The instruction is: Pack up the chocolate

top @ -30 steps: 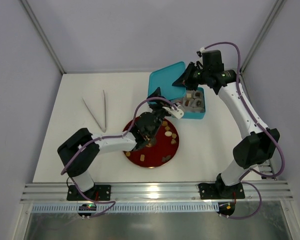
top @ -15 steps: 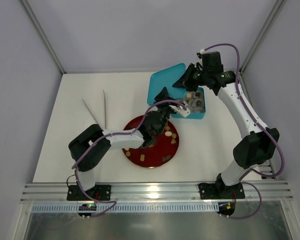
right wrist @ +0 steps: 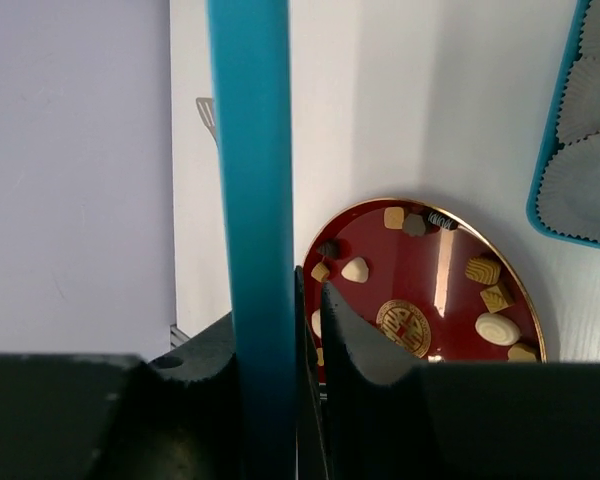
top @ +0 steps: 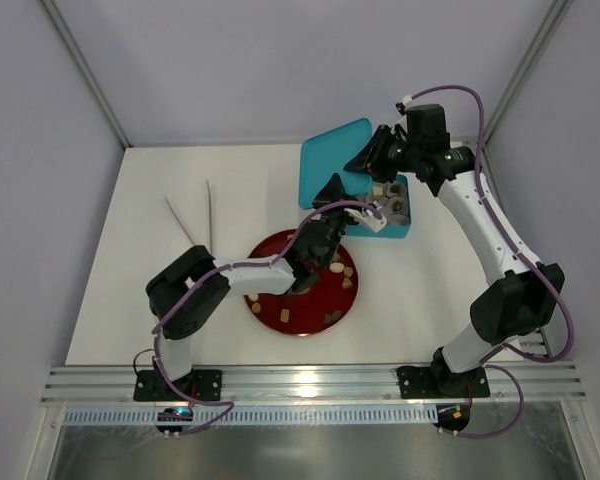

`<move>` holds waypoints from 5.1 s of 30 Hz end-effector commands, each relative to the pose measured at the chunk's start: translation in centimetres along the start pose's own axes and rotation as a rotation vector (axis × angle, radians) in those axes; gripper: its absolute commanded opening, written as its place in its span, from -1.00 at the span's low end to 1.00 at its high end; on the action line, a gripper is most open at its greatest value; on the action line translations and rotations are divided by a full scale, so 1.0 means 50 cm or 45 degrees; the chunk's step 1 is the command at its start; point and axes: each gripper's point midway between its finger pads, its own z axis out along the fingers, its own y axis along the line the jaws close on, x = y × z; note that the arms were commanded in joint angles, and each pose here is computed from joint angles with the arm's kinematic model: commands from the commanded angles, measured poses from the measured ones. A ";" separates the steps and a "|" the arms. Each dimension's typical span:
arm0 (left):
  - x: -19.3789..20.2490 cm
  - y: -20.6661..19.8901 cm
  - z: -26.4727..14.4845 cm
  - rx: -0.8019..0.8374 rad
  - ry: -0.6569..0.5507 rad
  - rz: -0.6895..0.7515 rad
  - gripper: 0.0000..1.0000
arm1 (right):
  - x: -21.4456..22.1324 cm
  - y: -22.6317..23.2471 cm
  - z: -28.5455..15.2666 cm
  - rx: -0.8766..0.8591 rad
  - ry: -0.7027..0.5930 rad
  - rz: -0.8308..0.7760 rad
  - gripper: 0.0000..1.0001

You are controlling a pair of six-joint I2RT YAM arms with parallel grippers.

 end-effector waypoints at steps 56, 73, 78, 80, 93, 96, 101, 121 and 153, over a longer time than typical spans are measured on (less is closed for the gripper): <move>0.047 -0.088 0.221 1.275 0.395 -2.921 -0.99 | -0.199 -0.409 -0.016 0.507 -0.495 -0.023 0.86; 0.122 -0.218 0.207 1.345 0.611 -2.980 -0.98 | -0.181 -0.471 0.083 0.463 -0.405 0.047 0.73; 0.133 -0.241 0.201 1.347 0.655 -2.986 -0.97 | -0.177 -0.481 0.095 0.461 -0.392 0.057 0.72; 0.136 -0.249 0.199 1.354 0.665 -2.982 -0.95 | -0.174 -0.486 0.099 0.466 -0.384 0.059 0.72; 0.148 -0.292 0.189 1.383 0.724 -2.973 -0.89 | -0.160 -0.506 0.123 0.452 -0.355 0.076 0.72; 0.156 -0.302 0.186 1.375 0.745 -2.979 -0.86 | -0.157 -0.508 0.127 0.445 -0.351 0.080 0.72; 0.154 -0.308 0.180 1.392 0.753 -2.967 -0.76 | -0.152 -0.513 0.131 0.444 -0.344 0.083 0.71; 0.173 -0.315 0.159 1.335 0.837 -2.934 -0.31 | -0.146 -0.515 0.135 0.438 -0.336 0.093 0.70; 0.202 -0.271 0.128 1.288 0.903 -2.837 -0.14 | -0.118 -0.534 0.146 0.449 -0.293 0.105 0.69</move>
